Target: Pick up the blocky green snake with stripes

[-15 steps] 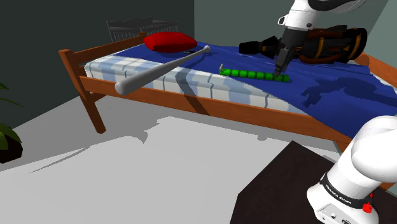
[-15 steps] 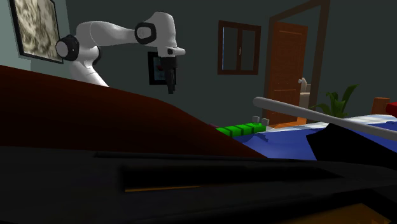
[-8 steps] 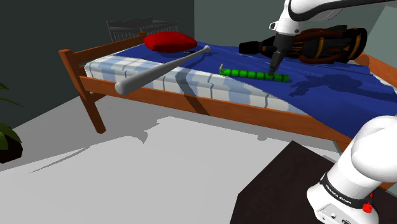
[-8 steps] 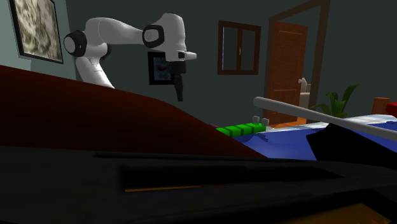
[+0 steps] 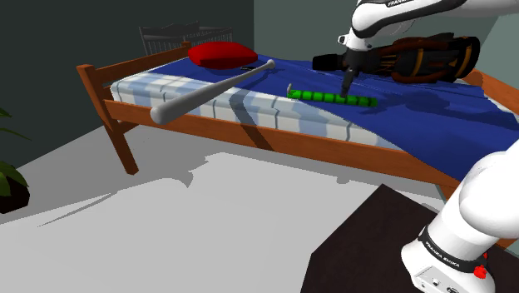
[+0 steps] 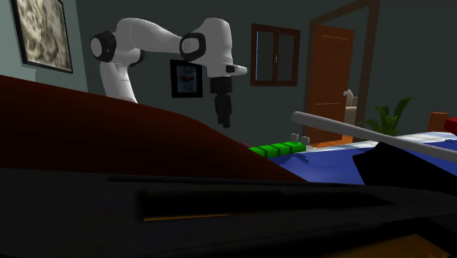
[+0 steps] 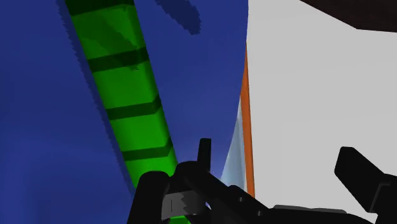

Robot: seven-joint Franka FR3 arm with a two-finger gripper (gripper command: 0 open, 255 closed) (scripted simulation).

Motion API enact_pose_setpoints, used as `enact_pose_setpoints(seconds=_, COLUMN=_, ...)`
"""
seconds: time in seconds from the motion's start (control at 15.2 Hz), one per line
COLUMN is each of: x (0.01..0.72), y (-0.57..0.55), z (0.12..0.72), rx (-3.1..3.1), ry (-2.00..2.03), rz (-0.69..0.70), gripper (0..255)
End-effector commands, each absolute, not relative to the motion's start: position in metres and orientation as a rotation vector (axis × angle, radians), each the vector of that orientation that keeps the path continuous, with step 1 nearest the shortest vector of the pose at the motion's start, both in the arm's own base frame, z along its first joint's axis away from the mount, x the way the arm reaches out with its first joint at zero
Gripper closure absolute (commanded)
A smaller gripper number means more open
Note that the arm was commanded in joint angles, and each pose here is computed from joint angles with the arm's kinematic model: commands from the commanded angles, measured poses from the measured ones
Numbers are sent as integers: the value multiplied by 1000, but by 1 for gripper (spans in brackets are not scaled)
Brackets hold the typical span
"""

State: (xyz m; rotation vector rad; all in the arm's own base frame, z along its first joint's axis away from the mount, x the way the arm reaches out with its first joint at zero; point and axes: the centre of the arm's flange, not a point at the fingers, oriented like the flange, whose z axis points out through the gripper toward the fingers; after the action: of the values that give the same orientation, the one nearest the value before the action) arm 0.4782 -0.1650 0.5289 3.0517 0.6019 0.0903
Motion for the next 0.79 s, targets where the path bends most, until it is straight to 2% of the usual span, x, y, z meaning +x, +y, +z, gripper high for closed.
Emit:
enact_pose_setpoints(seconds=0.0, x=499, y=-181, z=522, rx=3027, ry=641, rz=88, gripper=0)
enact_pose_setpoints(seconds=0.53, x=580, y=-234, z=500, rx=2932, ry=778, rz=82, gripper=0)
enact_pose_setpoints(seconds=0.73, x=580, y=-234, z=484, rx=2932, ry=778, rz=82, gripper=0)
